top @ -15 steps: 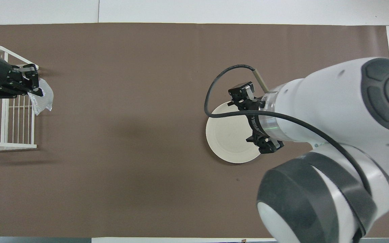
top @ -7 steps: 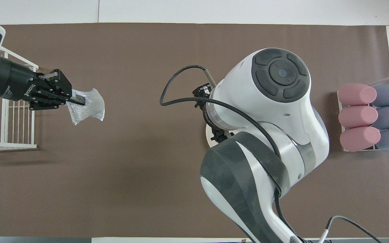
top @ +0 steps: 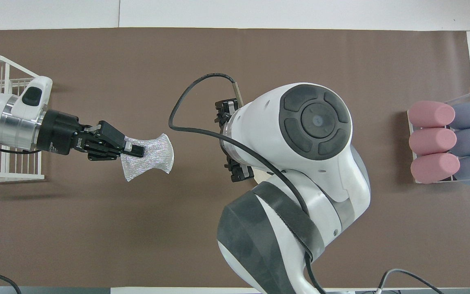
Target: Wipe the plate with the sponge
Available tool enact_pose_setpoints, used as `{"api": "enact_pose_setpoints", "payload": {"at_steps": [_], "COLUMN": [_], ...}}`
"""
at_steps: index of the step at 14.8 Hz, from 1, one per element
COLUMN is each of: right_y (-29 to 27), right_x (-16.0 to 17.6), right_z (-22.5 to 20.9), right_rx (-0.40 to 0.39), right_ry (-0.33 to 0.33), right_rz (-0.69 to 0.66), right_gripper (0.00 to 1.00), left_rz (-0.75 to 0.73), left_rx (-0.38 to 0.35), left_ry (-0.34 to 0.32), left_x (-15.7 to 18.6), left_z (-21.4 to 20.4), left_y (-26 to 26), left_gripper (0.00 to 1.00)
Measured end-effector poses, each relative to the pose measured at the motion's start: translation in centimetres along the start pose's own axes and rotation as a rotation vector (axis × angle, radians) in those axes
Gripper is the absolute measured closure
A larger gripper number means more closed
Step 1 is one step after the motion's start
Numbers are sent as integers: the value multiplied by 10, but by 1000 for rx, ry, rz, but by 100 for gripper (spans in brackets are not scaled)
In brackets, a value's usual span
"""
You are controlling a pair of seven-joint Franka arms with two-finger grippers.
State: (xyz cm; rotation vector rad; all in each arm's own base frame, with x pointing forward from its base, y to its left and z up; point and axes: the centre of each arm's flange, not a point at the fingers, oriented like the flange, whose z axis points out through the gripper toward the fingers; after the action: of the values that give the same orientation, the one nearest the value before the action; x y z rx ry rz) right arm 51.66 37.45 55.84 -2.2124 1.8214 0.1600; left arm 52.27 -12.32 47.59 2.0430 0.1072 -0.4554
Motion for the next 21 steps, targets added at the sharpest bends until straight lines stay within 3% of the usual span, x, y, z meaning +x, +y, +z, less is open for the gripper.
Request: {"api": "enact_pose_setpoints", "payload": {"at_steps": [3, 9, 14, 21], "right_y": [3, 49, 56, 51], "right_x": [-4, -55, -52, -49], "right_z": [4, 37, 53, 66], "right_rx": [-8, -65, -79, 15], "right_ry": [1, 10, 9, -35], "right_rz": [22, 9, 17, 27], "right_gripper": [0, 0, 0, 0], "left_rz": [54, 78, 74, 79], "left_rx": [-98, -231, -258, -260], "left_ry": [-15, -9, -3, -5], "left_x": [1, -2, -3, -3], "left_z": [33, 77, 80, 80], "left_y": [-34, -57, -60, -60], "left_gripper": [94, 94, 94, 94]}}
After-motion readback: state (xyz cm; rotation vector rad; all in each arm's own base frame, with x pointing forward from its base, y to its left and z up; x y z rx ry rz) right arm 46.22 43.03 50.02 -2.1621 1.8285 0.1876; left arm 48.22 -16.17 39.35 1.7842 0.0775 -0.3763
